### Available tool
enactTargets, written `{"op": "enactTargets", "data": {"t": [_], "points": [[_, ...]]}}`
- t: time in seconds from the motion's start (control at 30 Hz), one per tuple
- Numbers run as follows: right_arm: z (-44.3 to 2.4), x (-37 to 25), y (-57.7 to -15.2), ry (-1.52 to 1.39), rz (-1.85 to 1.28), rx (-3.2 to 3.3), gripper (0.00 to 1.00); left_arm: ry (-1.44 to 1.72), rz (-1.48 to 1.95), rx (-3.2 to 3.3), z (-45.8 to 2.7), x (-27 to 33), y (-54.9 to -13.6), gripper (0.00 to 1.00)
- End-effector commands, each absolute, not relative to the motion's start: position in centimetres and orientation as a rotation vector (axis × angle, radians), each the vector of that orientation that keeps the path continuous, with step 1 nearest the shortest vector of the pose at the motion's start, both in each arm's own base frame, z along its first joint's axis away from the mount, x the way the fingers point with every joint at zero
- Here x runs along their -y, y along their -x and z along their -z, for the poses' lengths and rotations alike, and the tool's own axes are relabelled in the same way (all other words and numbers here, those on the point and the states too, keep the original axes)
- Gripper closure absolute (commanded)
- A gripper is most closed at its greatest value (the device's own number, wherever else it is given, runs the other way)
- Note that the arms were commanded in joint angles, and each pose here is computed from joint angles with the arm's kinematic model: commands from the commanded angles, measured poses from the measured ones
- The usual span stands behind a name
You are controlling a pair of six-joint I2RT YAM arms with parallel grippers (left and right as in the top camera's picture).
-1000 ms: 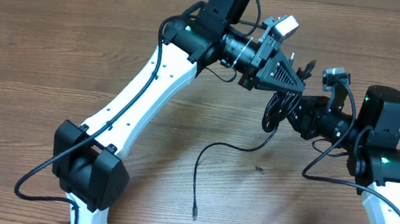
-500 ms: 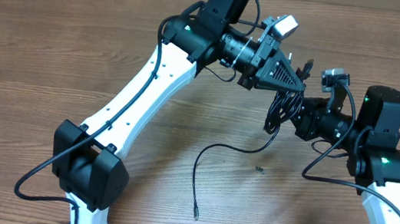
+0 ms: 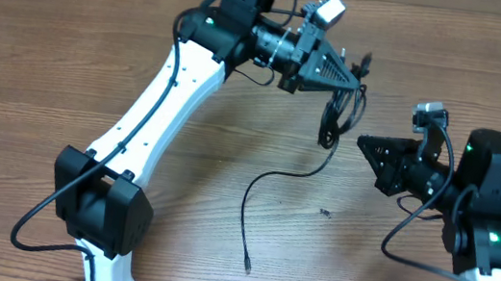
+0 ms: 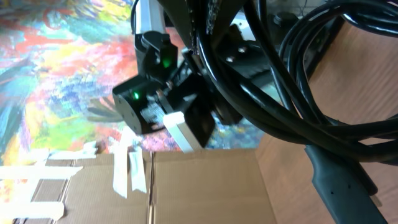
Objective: Untangle cables
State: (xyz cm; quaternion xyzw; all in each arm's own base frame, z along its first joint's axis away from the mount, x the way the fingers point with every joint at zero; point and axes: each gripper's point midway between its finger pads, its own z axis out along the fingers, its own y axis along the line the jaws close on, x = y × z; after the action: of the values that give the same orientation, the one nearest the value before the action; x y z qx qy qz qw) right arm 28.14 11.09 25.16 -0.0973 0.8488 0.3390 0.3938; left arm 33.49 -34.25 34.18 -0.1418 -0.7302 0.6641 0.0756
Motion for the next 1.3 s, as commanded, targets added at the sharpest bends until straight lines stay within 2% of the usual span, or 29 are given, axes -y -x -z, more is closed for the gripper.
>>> {"op": "enactTargets", "data": {"t": [0.0, 0.1, 0.13, 0.17, 0.27, 0.33, 0.5, 0.67, 0.83, 1.0, 1.13, 1.27], "points": [[-26.9, -10.7, -27.5, 0.256, -0.816, -2.104, 0.96, 0.506, -2.050, 2.204, -35.5, 33.6, -33.9, 0.96], [-27.0, -10.8, -26.9, 0.256, -0.817, -2.106, 0.87, 0.501, -2.046, 2.201, -35.5, 33.6, -33.8, 0.96], [-27.1, -10.8, -26.7, 0.256, -0.817, -2.106, 0.59, 0.512, -2.042, 2.194, -35.5, 33.9, -33.5, 0.96], [-27.1, -10.8, -26.7, 0.256, -0.817, -2.105, 0.47, 0.517, -2.039, 2.191, -35.5, 34.1, -33.3, 0.96], [-27.2, -10.8, -26.7, 0.257, -0.817, -2.103, 0.28, 0.530, -2.033, 2.182, -35.5, 34.5, -32.9, 0.96], [-27.3, -10.8, -26.8, 0.237, -0.828, -2.103, 0.20, 0.541, -2.029, 2.176, -35.5, 34.8, -32.5, 0.96], [-27.9, -10.8, -27.2, 0.246, -0.820, -2.069, 0.19, 0.567, -2.023, 2.162, -35.5, 35.4, -31.8, 0.96], [-28.6, -10.8, -27.8, 0.257, -0.811, -2.033, 0.20, 0.603, -2.003, 2.135, -35.5, 36.6, -30.5, 0.96], [-28.1, -10.7, -28.4, 0.252, -0.813, -2.046, 0.31, 0.628, -1.981, 2.106, -35.5, 37.7, -29.1, 0.96], [-26.1, -10.7, -29.6, 0.226, -0.834, -2.114, 0.52, 0.657, -1.977, 2.061, -35.8, 38.0, -28.1, 0.96], [-25.2, -10.7, -30.0, 0.214, -0.844, -2.143, 0.80, 0.663, -1.981, 2.042, -36.0, 37.9, -28.0, 0.96], [-25.9, -10.8, -29.6, 0.227, -0.846, -2.122, 0.91, 0.659, -1.988, 2.054, -35.9, 37.7, -28.4, 0.96]]}}
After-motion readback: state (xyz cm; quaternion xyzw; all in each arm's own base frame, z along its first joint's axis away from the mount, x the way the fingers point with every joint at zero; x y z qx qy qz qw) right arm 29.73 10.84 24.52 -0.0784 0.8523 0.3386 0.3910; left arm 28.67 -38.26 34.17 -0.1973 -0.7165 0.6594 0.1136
